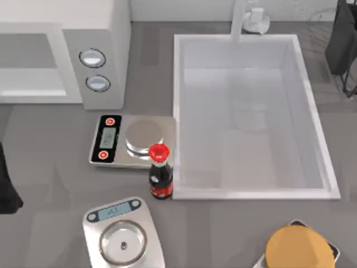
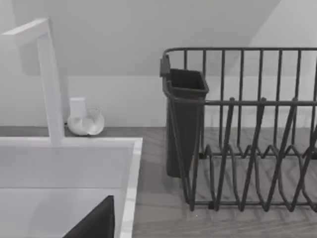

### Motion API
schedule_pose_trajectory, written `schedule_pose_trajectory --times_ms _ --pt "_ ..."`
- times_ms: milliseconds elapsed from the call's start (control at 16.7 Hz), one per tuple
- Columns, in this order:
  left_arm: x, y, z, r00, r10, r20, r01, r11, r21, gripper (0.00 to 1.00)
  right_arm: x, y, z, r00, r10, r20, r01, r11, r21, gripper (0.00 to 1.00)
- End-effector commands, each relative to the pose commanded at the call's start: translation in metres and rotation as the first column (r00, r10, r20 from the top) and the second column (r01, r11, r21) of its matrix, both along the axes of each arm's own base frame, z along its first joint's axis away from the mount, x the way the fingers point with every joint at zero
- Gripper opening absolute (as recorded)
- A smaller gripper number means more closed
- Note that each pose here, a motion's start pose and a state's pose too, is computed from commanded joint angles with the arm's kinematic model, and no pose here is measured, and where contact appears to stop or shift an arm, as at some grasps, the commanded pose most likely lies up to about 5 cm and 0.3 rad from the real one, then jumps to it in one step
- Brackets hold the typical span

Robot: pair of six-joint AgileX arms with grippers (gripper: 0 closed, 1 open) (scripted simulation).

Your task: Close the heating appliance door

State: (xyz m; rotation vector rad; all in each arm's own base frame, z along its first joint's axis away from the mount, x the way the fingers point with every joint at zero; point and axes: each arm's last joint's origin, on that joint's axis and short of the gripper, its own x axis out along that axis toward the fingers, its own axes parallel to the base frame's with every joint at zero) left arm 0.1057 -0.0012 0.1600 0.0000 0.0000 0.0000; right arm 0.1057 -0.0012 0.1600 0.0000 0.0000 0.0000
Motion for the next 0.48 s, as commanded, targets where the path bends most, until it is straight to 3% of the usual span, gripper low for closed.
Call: schedule_pose_trajectory --times_ms 60,480 --pt "0.0000 0.0000 0.0000 1.000 0.000 0.000 0.000 1.000 0.000 1.00 0.0000 0.0000 0.0000 1.000 0.000 0.000 0.000 1.000 0.000 1.00" --pt "0.0000 0.0000 0.0000 1.000 0.000 0.000 0.000 1.000 0.000 0.47 0.0000 0.0000 0.0000 1.000 0.000 0.000 0.000 1.000 0.000 1.00"
